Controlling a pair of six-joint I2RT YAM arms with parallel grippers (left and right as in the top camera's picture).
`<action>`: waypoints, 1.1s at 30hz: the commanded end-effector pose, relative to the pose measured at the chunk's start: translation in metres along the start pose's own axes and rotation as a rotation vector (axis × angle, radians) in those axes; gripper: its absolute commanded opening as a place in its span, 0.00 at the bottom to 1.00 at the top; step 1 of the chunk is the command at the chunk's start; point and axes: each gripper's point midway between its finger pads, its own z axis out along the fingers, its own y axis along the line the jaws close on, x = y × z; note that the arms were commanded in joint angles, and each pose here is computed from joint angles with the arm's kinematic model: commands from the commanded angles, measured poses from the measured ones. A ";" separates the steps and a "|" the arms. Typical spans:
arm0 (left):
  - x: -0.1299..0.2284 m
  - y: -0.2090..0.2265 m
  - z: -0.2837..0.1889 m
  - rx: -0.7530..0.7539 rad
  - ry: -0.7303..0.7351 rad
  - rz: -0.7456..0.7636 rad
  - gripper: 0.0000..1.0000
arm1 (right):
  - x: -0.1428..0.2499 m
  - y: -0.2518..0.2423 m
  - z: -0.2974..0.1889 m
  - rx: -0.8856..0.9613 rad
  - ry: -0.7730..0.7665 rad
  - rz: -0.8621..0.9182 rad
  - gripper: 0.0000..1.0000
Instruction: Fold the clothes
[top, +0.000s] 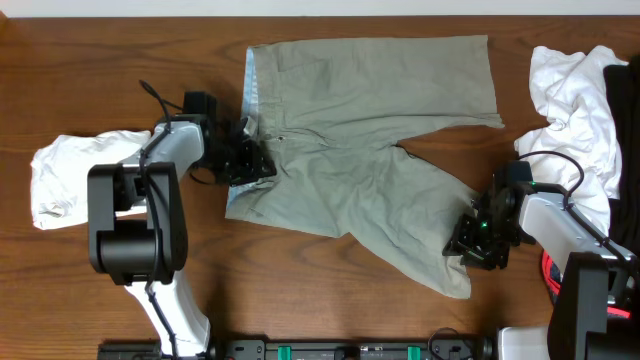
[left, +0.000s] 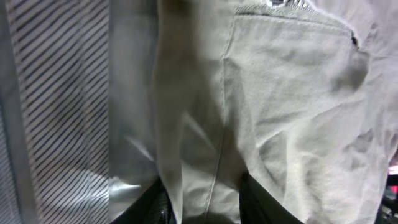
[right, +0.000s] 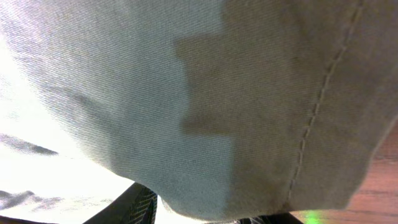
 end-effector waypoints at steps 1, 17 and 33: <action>0.018 0.035 0.026 -0.098 0.077 -0.070 0.37 | 0.015 -0.011 0.015 0.034 0.069 0.001 0.39; -0.002 0.043 -0.013 -0.099 -0.020 -0.108 0.06 | 0.016 -0.012 0.015 0.035 0.069 0.002 0.39; -0.020 0.046 -0.074 -0.265 -0.198 -0.094 0.06 | 0.016 -0.012 0.015 0.035 0.070 0.002 0.39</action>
